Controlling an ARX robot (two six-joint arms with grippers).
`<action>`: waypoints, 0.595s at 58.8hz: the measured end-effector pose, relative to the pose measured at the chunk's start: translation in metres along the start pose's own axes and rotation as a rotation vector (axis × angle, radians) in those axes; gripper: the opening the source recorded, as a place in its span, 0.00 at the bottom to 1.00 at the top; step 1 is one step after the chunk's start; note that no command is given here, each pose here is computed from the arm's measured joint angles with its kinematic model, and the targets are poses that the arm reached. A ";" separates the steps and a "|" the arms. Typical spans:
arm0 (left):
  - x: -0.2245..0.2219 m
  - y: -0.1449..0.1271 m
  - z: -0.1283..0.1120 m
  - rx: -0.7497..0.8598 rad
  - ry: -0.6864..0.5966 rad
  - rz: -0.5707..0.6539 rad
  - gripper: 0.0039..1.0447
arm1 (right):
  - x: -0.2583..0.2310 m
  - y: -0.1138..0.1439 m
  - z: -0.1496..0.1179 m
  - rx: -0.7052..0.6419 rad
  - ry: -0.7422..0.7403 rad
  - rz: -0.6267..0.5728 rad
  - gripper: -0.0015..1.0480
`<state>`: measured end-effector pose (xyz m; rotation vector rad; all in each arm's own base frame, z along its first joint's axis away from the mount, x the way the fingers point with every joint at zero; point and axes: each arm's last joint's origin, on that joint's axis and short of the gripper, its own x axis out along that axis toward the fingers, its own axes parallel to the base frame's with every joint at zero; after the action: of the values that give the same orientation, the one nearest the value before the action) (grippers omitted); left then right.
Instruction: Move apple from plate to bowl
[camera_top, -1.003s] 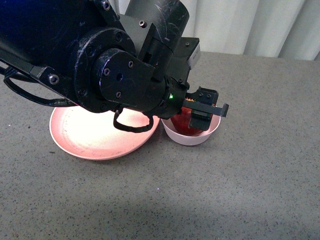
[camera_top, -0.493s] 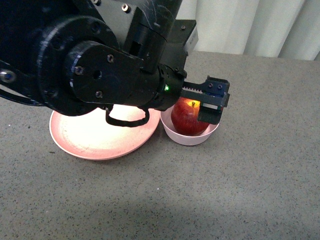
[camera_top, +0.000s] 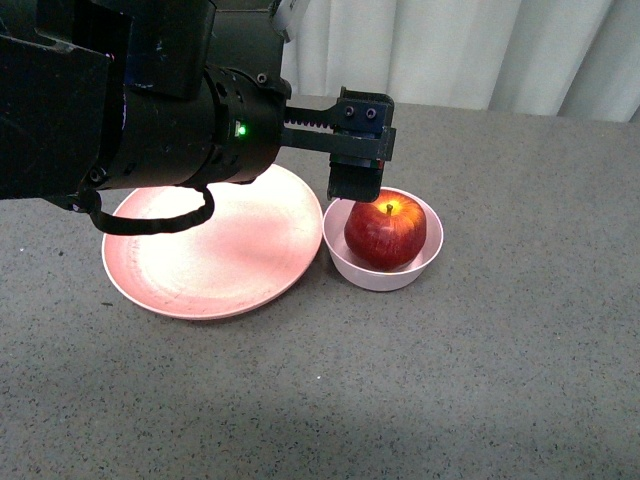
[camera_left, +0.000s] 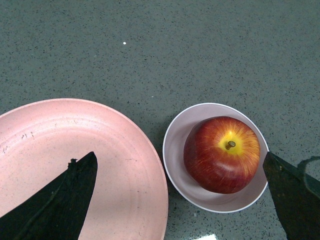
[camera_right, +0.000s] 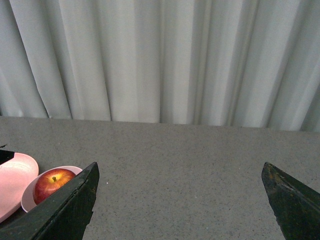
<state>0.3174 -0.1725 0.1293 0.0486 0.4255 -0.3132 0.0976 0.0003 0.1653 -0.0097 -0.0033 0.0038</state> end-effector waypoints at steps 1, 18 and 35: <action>0.000 0.001 0.000 0.004 -0.034 0.031 0.88 | 0.000 0.000 0.000 0.000 0.000 0.000 0.91; -0.083 0.061 -0.016 -0.067 -0.433 0.304 0.39 | 0.000 0.000 0.000 0.000 0.000 -0.002 0.91; -0.145 0.089 -0.034 -0.051 -0.396 0.297 0.03 | 0.000 0.000 0.000 0.000 0.000 0.000 0.91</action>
<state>0.2061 -0.0422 0.1566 -0.0010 0.0300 -0.0148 0.0976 0.0003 0.1653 -0.0097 -0.0033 0.0038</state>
